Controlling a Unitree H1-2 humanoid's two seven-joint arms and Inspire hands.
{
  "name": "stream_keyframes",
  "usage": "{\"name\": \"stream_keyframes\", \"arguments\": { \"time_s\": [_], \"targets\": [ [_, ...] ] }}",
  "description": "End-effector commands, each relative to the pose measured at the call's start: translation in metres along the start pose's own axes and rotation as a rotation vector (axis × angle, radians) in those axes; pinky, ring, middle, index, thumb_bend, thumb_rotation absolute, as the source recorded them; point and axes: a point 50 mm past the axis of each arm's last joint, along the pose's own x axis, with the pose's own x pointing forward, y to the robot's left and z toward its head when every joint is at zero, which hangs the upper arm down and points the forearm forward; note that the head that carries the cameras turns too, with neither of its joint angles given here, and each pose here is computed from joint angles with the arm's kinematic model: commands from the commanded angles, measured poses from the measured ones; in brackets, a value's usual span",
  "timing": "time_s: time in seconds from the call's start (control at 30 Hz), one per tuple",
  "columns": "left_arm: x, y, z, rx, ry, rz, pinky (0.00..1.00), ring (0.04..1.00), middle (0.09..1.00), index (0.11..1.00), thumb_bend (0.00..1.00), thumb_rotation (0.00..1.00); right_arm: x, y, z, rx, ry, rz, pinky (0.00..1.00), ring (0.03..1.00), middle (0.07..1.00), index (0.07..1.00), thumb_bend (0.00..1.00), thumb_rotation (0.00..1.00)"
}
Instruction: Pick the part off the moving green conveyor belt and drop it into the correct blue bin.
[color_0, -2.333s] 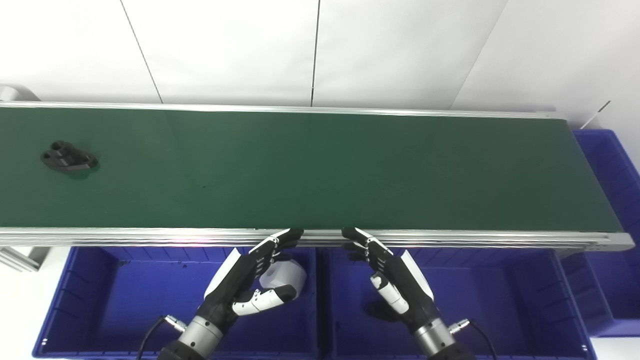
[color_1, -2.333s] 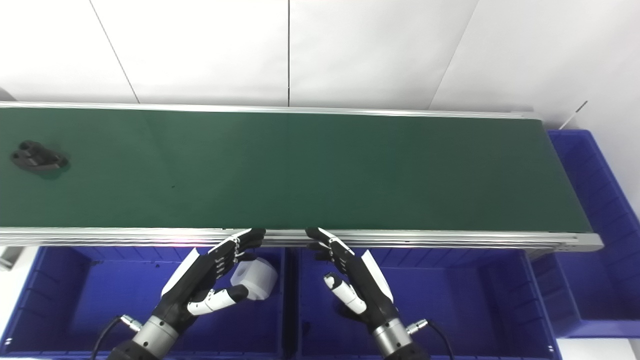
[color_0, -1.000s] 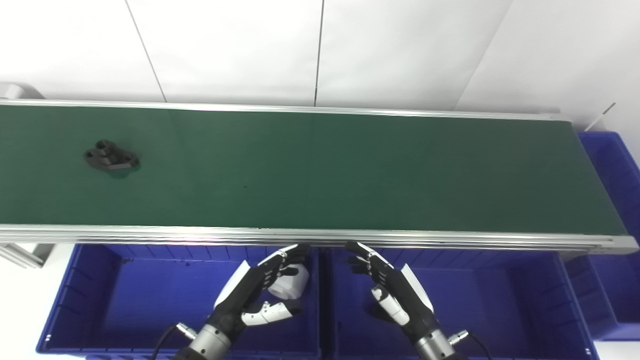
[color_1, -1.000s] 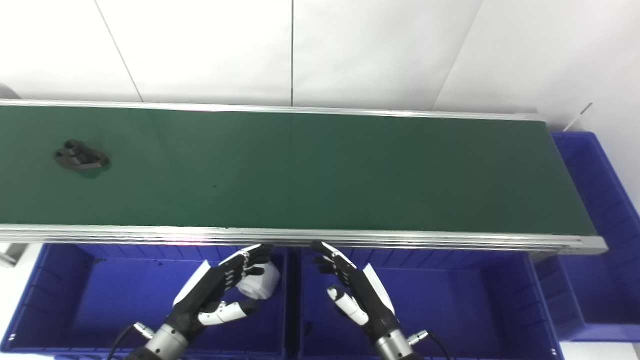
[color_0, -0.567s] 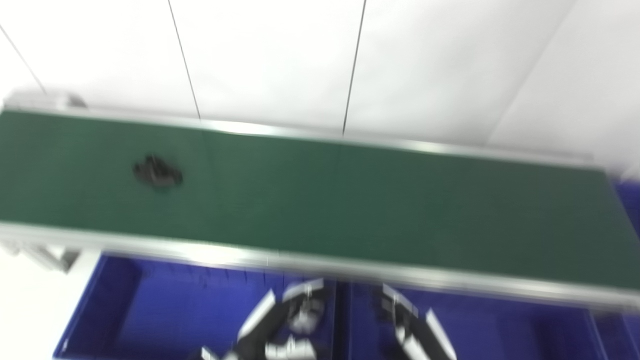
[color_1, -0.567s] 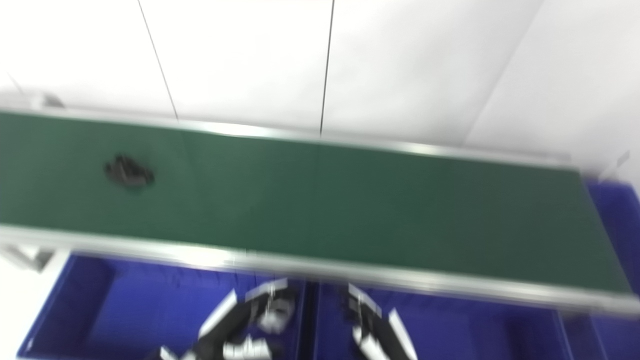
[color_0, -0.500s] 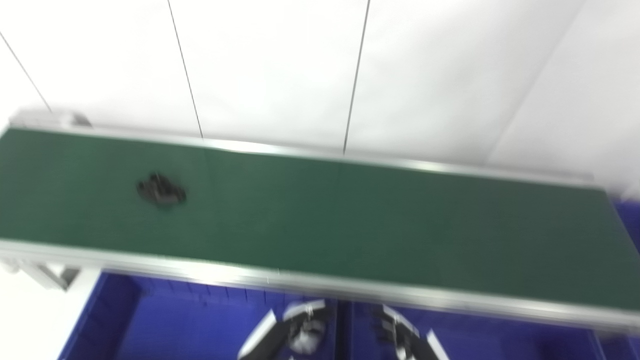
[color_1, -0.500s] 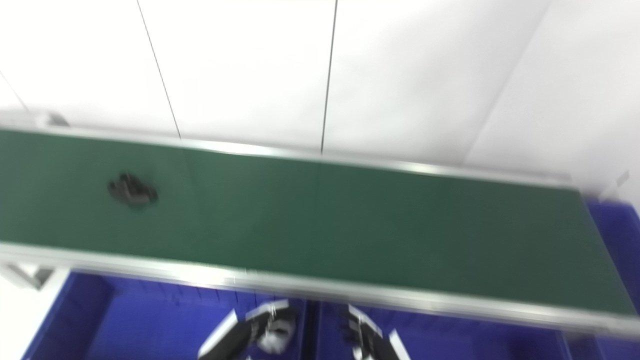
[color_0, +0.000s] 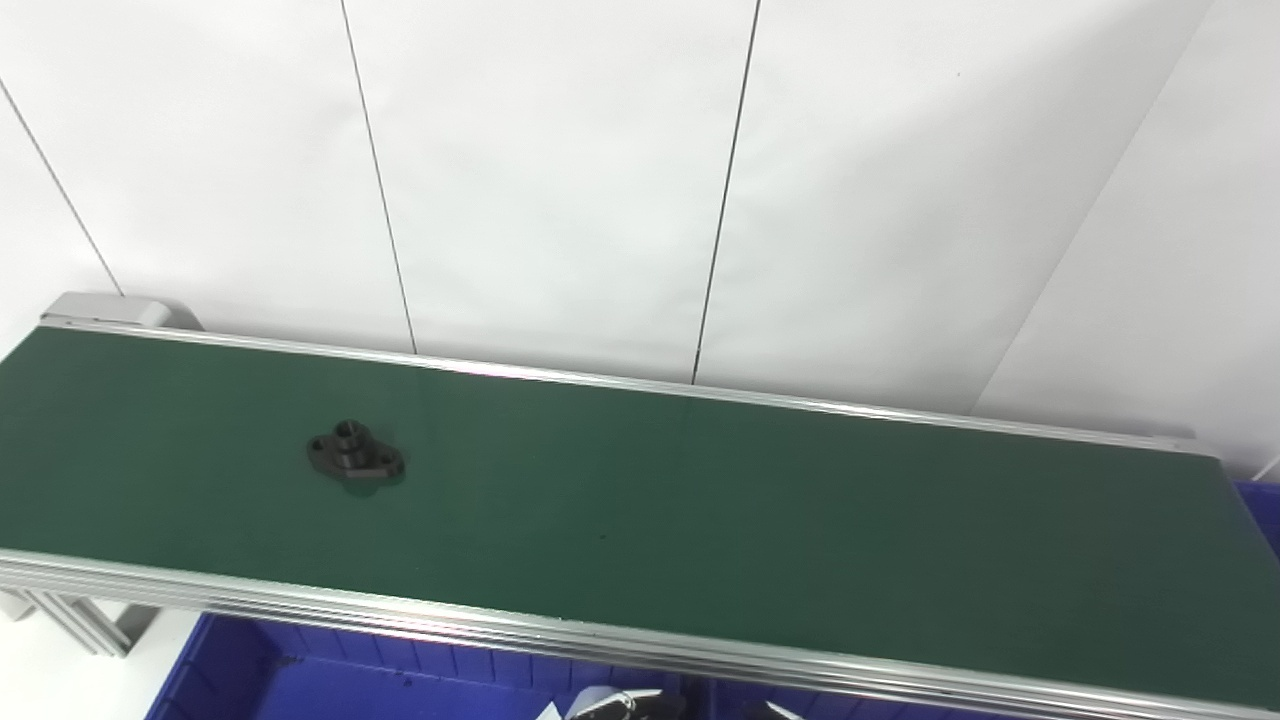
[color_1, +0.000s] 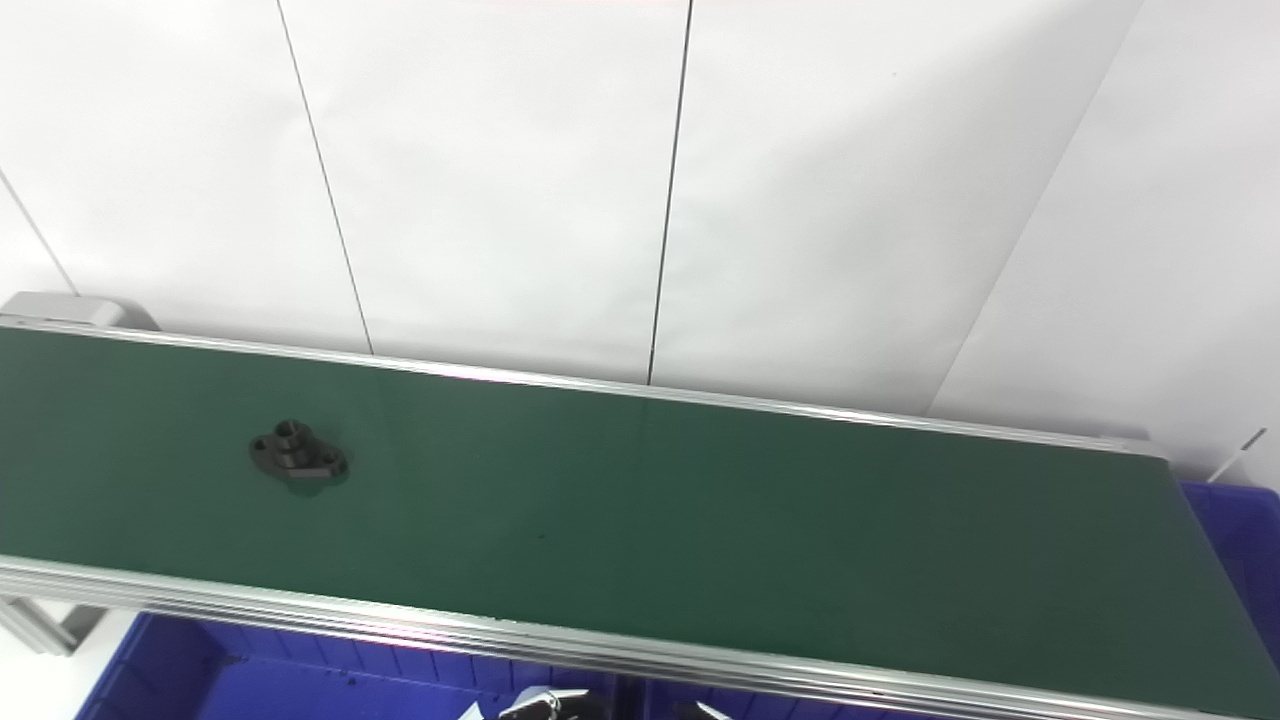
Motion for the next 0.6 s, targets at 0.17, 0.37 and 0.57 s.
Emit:
{"name": "stream_keyframes", "arguments": {
  "time_s": [0.17, 0.37, 0.57],
  "targets": [
    [0.0101, 0.0025, 0.0101, 0.018, -0.075, 0.011, 0.71, 0.799, 0.829, 0.794, 0.78, 0.57, 0.002, -0.0066, 0.008, -0.004, -0.074, -0.019, 0.73, 0.804, 0.876, 0.837, 0.88, 0.97],
    [0.0118, 0.0006, 0.0121, 0.018, -0.08, 0.013, 0.71, 0.798, 0.827, 0.792, 0.79, 0.57, 0.0014, -0.0088, 0.0082, -0.006, -0.075, -0.019, 0.73, 0.806, 0.879, 0.841, 0.87, 0.96],
    [0.0125, -0.0019, 0.0142, 0.024, -0.084, 0.017, 0.7, 0.798, 0.827, 0.793, 0.8, 0.58, -0.0008, -0.0109, 0.0101, -0.011, -0.082, -0.017, 0.74, 0.815, 0.888, 0.849, 0.85, 0.96]
  ]
}}
